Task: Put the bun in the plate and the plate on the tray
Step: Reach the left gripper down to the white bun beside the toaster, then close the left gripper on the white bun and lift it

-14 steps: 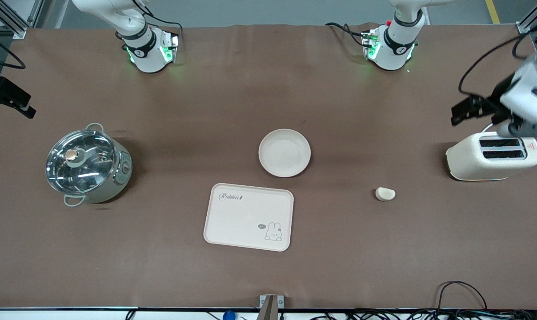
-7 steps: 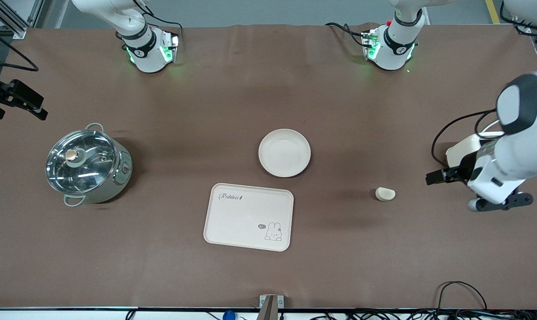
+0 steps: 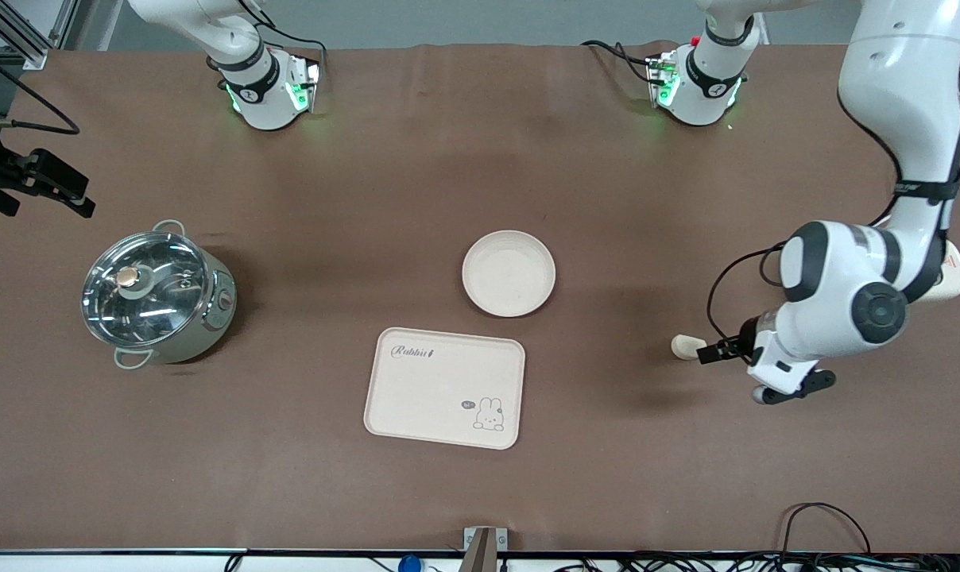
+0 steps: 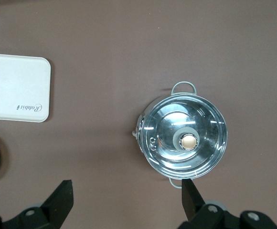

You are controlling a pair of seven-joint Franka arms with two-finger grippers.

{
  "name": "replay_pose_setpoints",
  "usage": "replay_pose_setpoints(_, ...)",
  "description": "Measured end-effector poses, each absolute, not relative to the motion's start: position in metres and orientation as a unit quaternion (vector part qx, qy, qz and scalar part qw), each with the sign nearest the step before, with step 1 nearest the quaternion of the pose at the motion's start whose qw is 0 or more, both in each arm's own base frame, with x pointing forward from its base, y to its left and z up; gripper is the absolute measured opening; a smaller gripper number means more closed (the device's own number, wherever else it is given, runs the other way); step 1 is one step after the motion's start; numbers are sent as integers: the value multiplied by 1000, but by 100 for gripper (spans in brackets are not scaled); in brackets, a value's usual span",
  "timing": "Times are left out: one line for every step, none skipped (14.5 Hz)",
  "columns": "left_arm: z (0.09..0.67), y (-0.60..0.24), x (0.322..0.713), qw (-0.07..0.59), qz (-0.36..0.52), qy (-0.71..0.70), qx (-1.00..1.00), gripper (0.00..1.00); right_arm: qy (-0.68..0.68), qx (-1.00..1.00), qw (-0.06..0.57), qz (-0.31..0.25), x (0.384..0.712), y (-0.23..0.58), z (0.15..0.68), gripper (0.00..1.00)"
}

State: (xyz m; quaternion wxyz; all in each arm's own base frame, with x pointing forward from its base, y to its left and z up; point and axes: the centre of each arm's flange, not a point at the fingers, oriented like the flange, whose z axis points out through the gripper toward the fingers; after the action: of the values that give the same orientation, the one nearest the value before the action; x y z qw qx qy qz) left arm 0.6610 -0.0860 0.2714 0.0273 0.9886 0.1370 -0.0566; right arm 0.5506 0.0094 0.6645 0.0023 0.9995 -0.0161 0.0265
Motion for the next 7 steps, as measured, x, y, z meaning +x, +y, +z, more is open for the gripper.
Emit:
replay_pose_setpoints(256, -86, 656, 19, -63, 141, 988, 100, -16, 1000, 2, 25, 551, 10, 664, 100)
replay_pose_setpoints(245, -86, 654, 15, -70, 151, 986, 100, -16, 1000, 3, 25, 551, 10, 663, 100)
replay_pose_setpoints(238, -86, 653, 12, -74, 161, 984, 99, -16, 1000, 3, 25, 551, 10, 663, 100)
replay_pose_setpoints(232, -87, 652, 11, -77, 173, 982, 98, -16, 1000, 3, 24, 551, 10, 663, 100)
replay_pose_setpoints(228, -89, 652, 11, -78, 182, 980, 98, -16, 1000, 3, 23, 551, 9, 662, 100)
replay_pose_setpoints(223, -92, 652, 12, -77, 188, 979, 95, -17, 1000, 3, 22, 551, 9, 661, 100)
replay_pose_setpoints(219, -96, 652, 14, -74, 194, 978, 95, -17, 1000, 3, 21, 552, 8, 660, 100)
